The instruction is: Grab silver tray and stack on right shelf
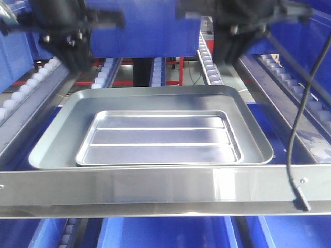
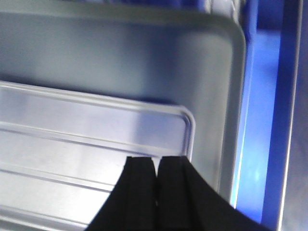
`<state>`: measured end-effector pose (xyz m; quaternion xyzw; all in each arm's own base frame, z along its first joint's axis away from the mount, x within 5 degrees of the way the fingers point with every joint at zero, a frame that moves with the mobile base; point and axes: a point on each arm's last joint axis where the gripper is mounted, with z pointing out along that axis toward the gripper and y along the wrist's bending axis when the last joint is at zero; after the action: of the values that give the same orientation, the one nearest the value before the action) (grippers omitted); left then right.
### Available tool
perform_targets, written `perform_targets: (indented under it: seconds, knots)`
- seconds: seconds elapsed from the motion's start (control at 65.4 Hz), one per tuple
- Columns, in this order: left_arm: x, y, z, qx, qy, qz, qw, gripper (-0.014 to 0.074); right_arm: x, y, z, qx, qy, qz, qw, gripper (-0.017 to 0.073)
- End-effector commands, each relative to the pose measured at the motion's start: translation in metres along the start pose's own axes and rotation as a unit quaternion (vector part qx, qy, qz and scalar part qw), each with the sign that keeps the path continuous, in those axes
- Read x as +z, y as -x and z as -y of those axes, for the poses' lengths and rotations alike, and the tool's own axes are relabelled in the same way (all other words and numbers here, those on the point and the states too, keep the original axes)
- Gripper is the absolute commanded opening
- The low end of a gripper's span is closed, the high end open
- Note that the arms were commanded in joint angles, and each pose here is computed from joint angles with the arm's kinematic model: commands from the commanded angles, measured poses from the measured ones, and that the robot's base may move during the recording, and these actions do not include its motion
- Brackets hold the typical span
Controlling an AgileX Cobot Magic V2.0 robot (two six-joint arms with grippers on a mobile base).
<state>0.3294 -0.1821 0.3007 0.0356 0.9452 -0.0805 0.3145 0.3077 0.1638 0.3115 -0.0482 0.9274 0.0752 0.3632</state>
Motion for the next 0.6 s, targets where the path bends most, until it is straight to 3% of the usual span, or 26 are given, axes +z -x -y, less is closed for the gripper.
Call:
perform_targets:
  seconds: [0.0, 0.214, 0.306, 0.382, 0.474, 0.581]
  knots:
    - [-0.042, 0.01, 0.004, -0.007, -0.064, 0.097, 0.993, -0.0078, -0.043, 0.022, -0.002, -0.045, 0.047, 0.108, 0.992, 0.005]
    - [-0.078, -0.027, -0.01, 0.003, -0.13, 0.187, 0.974, -0.0078, -0.085, 0.0, 0.006, -0.059, 0.117, 0.221, 0.966, 0.005]
    - [-0.097, -0.048, -0.021, 0.011, -0.155, 0.229, 0.961, -0.0074, -0.099, -0.021, 0.012, -0.062, 0.153, 0.27, 0.949, 0.005]
    - [-0.108, -0.068, -0.03, 0.035, -0.172, 0.269, 0.947, -0.0074, -0.111, -0.041, 0.018, -0.063, 0.182, 0.31, 0.931, 0.005]
    - [-0.13, -0.097, -0.042, 0.085, -0.203, 0.342, 0.914, -0.0074, -0.12, -0.073, 0.028, -0.064, 0.214, 0.347, 0.911, 0.005]
    - [-0.148, -0.136, -0.057, 0.153, -0.213, 0.397, 0.879, -0.0075, -0.131, -0.107, 0.041, -0.063, 0.227, 0.367, 0.9, 0.005]
